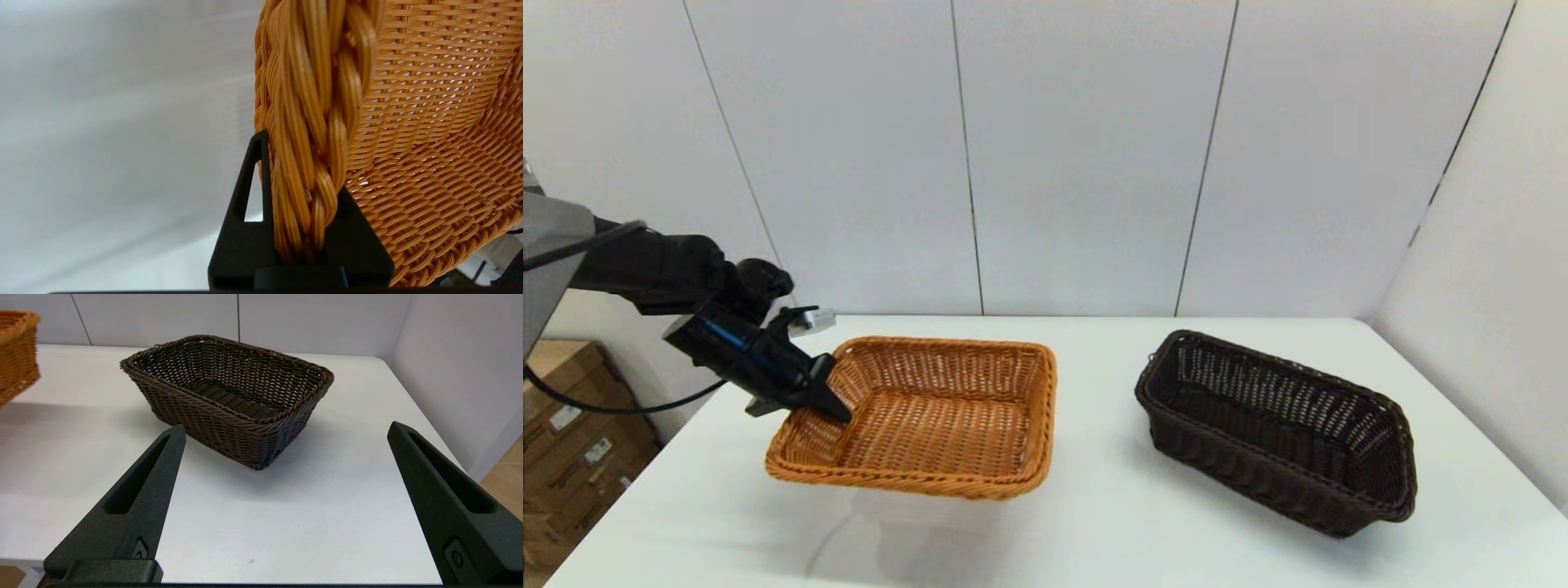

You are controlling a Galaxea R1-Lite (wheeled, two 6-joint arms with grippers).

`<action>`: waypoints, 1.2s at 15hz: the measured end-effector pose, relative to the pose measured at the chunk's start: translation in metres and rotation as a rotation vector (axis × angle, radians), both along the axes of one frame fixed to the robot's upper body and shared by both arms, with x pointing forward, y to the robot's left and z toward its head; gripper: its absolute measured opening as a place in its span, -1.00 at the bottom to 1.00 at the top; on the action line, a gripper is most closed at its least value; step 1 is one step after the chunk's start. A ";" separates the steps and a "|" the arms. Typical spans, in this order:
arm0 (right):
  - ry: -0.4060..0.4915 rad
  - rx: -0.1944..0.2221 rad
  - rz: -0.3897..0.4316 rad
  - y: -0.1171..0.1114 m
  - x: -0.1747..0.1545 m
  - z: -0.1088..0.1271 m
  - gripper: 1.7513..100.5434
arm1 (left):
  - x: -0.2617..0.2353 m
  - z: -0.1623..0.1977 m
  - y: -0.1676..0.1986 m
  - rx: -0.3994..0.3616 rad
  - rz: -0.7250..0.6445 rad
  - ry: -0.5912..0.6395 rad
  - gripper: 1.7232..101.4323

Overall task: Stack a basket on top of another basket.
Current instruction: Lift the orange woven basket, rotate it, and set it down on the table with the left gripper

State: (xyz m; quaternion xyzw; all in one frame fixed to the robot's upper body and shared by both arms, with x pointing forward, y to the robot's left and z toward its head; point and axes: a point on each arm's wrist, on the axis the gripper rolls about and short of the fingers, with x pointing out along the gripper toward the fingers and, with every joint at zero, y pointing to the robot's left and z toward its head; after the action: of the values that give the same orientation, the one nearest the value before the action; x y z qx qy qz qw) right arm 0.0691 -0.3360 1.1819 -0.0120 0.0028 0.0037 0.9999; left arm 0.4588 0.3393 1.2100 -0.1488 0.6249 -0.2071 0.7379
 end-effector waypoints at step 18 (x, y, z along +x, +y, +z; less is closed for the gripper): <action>0.000 0.000 0.000 0.000 0.000 0.000 0.95 | -0.001 -0.015 -0.111 0.070 0.009 0.081 -0.73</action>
State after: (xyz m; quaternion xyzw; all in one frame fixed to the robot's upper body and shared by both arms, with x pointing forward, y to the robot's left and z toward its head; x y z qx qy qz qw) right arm 0.0691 -0.3360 1.1819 -0.0120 0.0030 0.0037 0.9999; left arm 0.4575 0.2282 1.1951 -0.1341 0.6606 -0.1759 0.7175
